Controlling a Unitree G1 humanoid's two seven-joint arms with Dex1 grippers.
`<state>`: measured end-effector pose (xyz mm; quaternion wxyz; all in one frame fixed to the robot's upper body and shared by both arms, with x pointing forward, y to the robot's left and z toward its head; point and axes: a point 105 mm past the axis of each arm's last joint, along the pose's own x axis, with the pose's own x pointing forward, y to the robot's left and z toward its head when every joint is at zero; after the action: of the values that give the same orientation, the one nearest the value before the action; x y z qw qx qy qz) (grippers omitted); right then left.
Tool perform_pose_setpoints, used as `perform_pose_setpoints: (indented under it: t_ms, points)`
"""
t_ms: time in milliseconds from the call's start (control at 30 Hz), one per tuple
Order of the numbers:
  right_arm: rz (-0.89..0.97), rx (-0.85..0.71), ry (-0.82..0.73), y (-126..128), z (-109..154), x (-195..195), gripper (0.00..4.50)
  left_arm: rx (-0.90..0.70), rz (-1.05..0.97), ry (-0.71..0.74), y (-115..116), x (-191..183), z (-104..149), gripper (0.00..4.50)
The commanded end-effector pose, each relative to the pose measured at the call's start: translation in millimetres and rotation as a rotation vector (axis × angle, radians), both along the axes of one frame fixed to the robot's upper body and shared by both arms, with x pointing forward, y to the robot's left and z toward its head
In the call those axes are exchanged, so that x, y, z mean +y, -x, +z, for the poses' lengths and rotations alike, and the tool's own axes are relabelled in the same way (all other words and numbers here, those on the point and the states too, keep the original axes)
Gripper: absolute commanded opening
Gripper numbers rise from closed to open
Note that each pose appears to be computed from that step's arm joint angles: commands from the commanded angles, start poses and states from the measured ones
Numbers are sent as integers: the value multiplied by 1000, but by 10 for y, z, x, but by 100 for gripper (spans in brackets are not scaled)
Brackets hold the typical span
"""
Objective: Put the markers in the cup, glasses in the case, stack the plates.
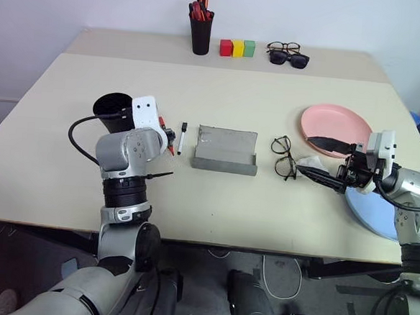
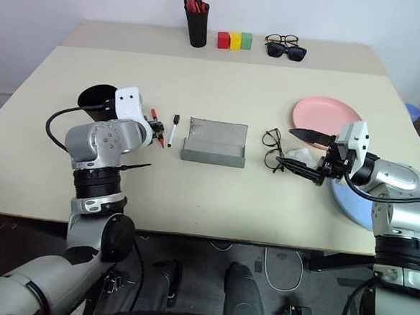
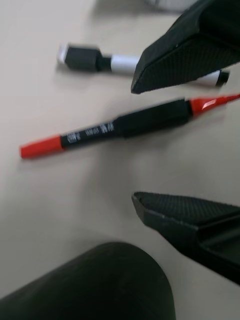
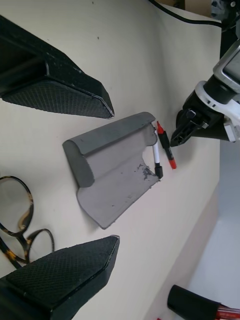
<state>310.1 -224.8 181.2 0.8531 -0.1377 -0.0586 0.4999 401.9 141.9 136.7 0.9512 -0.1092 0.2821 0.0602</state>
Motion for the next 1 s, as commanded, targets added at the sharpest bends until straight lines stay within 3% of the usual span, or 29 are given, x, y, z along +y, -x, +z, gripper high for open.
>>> perform_pose_setpoints:
  t_ms: [33,433,733,1000]
  points:
    - [-12,-63,6,45,158,-43,381,-49,17,-5,-70,-19,133,326]
    - [-30,-63,0,68,145,-61,381,-23,20,-2,-104,-129,61,326]
    - [-39,-68,-10,54,132,-64,381,-154,-42,-152,-80,-54,313,326]
    - [-37,-70,-16,19,128,-42,381,-136,-147,-210,-65,-147,297,326]
